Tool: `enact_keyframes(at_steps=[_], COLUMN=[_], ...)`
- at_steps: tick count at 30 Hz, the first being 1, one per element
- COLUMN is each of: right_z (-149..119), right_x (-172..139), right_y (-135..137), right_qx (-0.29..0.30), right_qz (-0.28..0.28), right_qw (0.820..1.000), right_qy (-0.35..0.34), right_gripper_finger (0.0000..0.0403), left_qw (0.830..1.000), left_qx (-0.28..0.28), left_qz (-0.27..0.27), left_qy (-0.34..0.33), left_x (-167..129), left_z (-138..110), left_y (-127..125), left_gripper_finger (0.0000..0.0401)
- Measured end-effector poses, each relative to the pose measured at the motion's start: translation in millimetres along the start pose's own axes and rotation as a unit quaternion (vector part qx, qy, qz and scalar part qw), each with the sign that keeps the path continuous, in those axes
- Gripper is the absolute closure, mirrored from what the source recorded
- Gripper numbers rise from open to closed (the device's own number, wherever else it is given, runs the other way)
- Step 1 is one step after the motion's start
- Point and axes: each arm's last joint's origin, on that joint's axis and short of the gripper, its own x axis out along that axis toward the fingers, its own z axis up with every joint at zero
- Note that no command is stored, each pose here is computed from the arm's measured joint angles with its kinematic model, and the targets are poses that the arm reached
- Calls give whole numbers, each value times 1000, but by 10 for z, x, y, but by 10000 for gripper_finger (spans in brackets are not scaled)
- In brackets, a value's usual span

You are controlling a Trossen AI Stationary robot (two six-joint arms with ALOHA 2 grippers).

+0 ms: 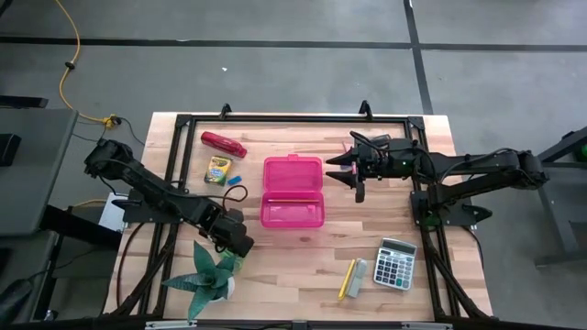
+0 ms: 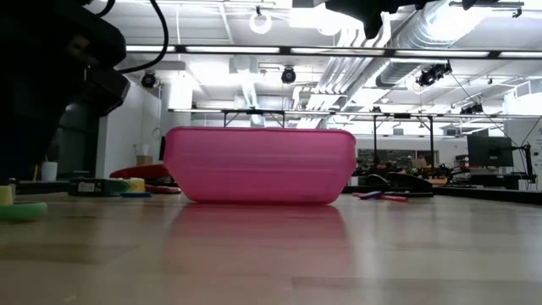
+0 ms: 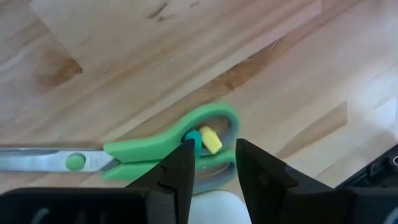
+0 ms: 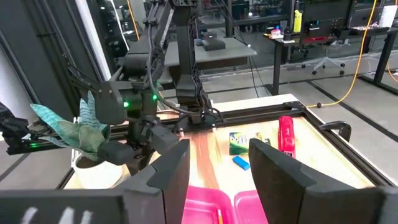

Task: Pack school essentials
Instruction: Put the green eraser into the pink supply box

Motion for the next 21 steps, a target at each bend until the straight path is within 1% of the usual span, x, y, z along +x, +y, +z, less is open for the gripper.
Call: enact_keyframes(at_steps=[5, 7, 12, 21], right_z=[0, 0, 0, -8], right_x=[0, 0, 0, 0], right_y=[0, 0, 0, 0], right_qx=[0, 0, 0, 6], right_qz=[0, 0, 0, 0], right_qw=[1000, 1000, 1000, 1000], right_qy=[0, 0, 0, 4], right_gripper_finger=[245, 245, 245, 245], left_qw=[1000, 1000, 1000, 999], left_qx=[-12, -17, -18, -23], left_qz=[10, 19, 21, 33], left_qy=[-11, -14, -14, -18], left_x=[38, 74, 175, 185], left_z=[-64, -74, -62, -59], left_y=[7, 14, -9, 12], left_gripper_finger=[298, 298, 298, 298])
